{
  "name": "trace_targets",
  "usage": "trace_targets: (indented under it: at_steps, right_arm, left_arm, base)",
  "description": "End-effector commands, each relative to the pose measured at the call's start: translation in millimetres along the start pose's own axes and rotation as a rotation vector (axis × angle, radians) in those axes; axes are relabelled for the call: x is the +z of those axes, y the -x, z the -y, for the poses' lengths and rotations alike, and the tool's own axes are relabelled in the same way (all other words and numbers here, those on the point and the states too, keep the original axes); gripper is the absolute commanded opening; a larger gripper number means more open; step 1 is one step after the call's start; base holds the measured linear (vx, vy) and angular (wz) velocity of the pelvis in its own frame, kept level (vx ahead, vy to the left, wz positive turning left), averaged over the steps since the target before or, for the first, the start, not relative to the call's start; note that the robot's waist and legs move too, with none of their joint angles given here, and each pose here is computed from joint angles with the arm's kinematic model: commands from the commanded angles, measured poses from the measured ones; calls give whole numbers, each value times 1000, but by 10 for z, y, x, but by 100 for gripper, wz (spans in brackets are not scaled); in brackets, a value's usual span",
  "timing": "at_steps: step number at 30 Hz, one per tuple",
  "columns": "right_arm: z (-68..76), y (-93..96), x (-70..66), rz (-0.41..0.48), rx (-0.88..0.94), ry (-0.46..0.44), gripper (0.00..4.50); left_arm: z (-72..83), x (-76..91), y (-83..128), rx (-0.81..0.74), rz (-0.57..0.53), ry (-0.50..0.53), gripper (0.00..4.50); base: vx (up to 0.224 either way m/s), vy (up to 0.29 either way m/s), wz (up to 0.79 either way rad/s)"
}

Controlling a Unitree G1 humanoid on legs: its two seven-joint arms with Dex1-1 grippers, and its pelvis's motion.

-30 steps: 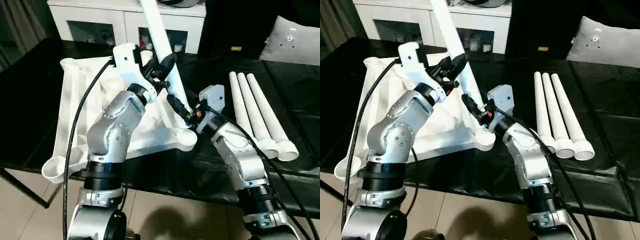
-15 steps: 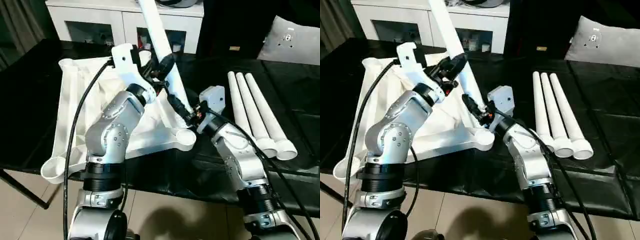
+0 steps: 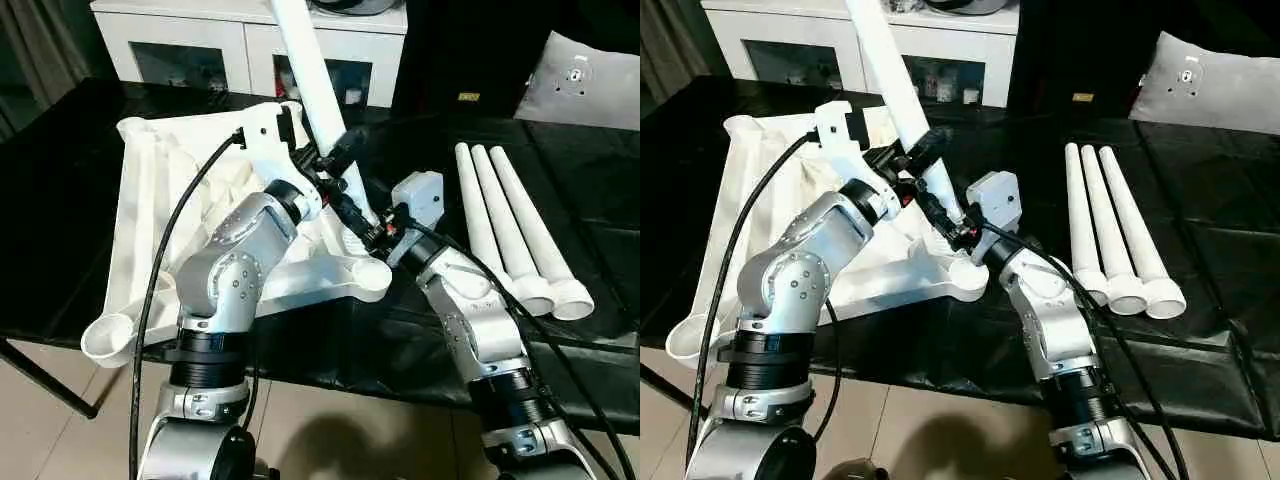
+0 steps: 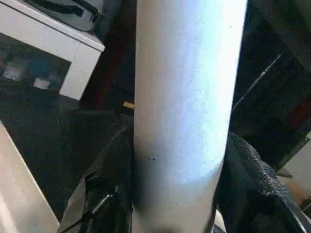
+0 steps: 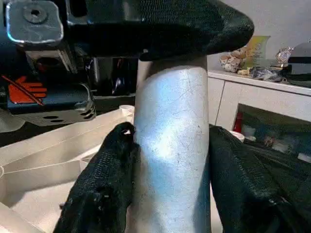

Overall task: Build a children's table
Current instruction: Pick table leg

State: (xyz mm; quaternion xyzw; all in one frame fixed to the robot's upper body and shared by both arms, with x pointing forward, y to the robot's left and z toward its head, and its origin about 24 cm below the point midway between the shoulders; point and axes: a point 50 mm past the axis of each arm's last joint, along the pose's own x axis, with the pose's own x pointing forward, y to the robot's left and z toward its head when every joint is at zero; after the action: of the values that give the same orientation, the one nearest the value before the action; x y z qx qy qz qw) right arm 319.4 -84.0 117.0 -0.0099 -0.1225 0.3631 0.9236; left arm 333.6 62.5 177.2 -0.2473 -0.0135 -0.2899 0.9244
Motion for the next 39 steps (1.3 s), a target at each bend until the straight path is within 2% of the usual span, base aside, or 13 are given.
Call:
trace_targets:
  at_steps: [1,11,13,16,18,21,26,27,28,29,31,33,39]
  right_arm:
    - [-49,-38,-7,-9,27,18,188]
    - [-44,-34,-44,-44,17,11,188]
    - [-32,-31,-44,-39,12,7,244]
    - [-68,12,-55,-38,76,-66,264]
    - [-73,24,-53,-34,87,-75,291]
    - [-39,84,-51,-41,102,-130,307]
    - [52,235,17,-39,154,-212,347]
    - [113,279,48,-36,150,-243,347]
    - [235,330,74,-45,114,-277,366]
    - [235,330,74,-45,114,-277,378]
    - [404,384,38,-101,37,-321,389]
    - [493,433,24,-132,17,-341,407]
    - [547,528,141,-132,121,-385,436]
  left_arm:
    - [101,-14,-40,-47,-12,3,195]
    - [67,-21,-35,-24,-15,4,190]
    - [53,-20,-32,-19,-17,2,190]
    - [-3,-9,-15,-2,-24,-23,190]
    - [-16,-6,-12,1,-28,-32,189]
    - [-59,13,11,-3,-34,-44,188]
    - [-121,21,60,-37,-73,-62,188]
    - [-131,24,75,-51,-84,-59,188]
    - [-146,23,92,-67,-100,-55,188]
    - [-146,23,92,-67,-100,-55,188]
    - [-160,8,115,-86,-127,-49,188]
    - [-165,11,140,-108,-137,-37,188]
    - [-154,61,193,-191,-159,-10,188]
  base:
    - [0,0,0]
    - [0,0,0]
    - [0,0,0]
    - [0,0,0]
    - [0,0,0]
    - [0,0,0]
    - [0,0,0]
    - [0,0,0]
    - [0,0,0]
    - [0,0,0]
    - [0,0,0]
    - [0,0,0]
    - [0,0,0]
